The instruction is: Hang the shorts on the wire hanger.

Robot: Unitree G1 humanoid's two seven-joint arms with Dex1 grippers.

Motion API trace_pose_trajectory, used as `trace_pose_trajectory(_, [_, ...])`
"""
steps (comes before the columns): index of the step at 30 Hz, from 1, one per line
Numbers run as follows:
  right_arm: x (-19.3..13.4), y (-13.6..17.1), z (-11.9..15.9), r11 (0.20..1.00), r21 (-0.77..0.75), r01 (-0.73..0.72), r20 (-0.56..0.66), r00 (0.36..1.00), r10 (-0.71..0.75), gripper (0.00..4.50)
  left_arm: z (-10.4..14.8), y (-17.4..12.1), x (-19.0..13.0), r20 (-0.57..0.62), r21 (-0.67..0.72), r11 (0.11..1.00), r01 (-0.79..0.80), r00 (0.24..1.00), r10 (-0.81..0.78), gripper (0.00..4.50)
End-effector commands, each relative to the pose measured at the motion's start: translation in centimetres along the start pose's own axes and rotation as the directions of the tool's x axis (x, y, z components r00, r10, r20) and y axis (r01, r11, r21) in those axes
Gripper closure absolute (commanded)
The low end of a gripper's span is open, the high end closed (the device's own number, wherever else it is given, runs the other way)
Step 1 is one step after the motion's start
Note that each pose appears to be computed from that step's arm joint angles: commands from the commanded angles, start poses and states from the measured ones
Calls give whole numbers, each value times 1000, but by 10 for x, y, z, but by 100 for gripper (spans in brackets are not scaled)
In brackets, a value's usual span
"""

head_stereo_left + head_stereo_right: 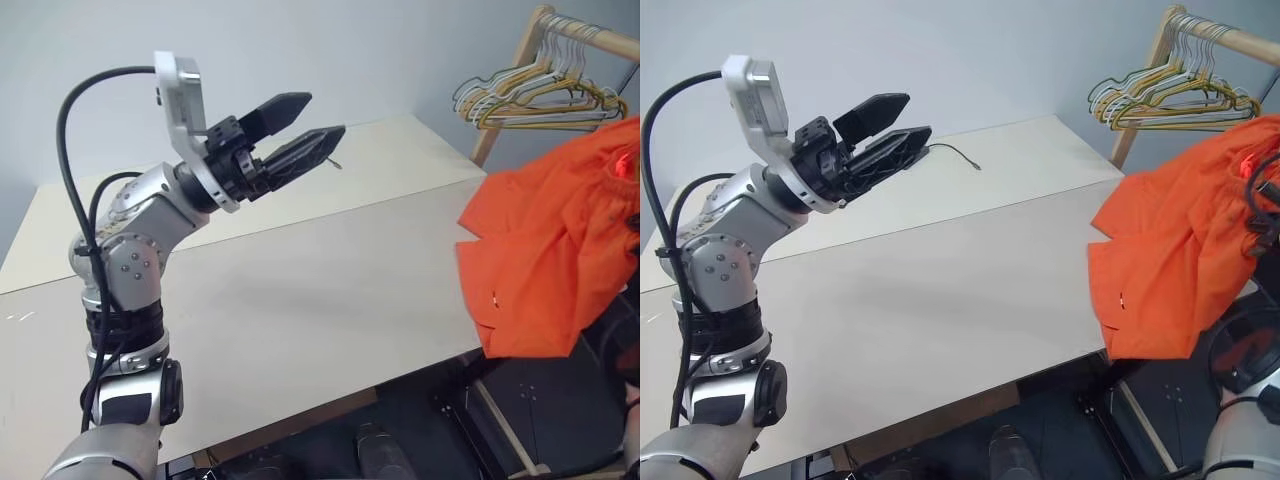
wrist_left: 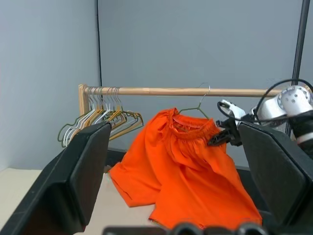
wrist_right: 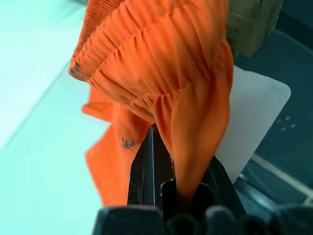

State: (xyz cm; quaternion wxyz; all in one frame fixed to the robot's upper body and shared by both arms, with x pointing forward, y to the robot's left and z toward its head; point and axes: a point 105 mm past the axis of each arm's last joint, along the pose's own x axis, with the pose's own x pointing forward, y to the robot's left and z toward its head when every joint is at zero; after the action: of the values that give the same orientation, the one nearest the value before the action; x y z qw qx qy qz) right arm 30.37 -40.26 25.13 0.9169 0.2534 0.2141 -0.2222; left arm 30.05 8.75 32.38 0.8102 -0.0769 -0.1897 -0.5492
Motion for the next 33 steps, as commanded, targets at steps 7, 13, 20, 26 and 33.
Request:
trace_pose_trajectory(7, [-6, -29, 38, 976, 200, 87, 101, 989, -109, 450, 7, -9, 5, 3, 65, 998, 21, 1000, -21, 1])
trace_pose_trajectory(13, [-9, -42, 52, 959, 265, 102, 139, 980, -142, 450, 6, -8, 4, -8, 70, 997, 19, 1000, -19, 1])
trace_pose_trajectory(20, [3, -50, 38, 943, 296, 154, 67, 981, -181, 450, 5, -10, 4, -18, 80, 996, 28, 999, -27, 1])
trace_pose_trajectory(26, [12, -48, 24, 952, 252, 175, 25, 982, -187, 337, 3, -11, 2, -32, 89, 995, 35, 999, -32, 0])
trace_pose_trajectory(33, [2, -42, 33, 959, 119, 257, 139, 952, -272, 83, 3, -10, 0, -42, 95, 995, 33, 999, -29, 0])
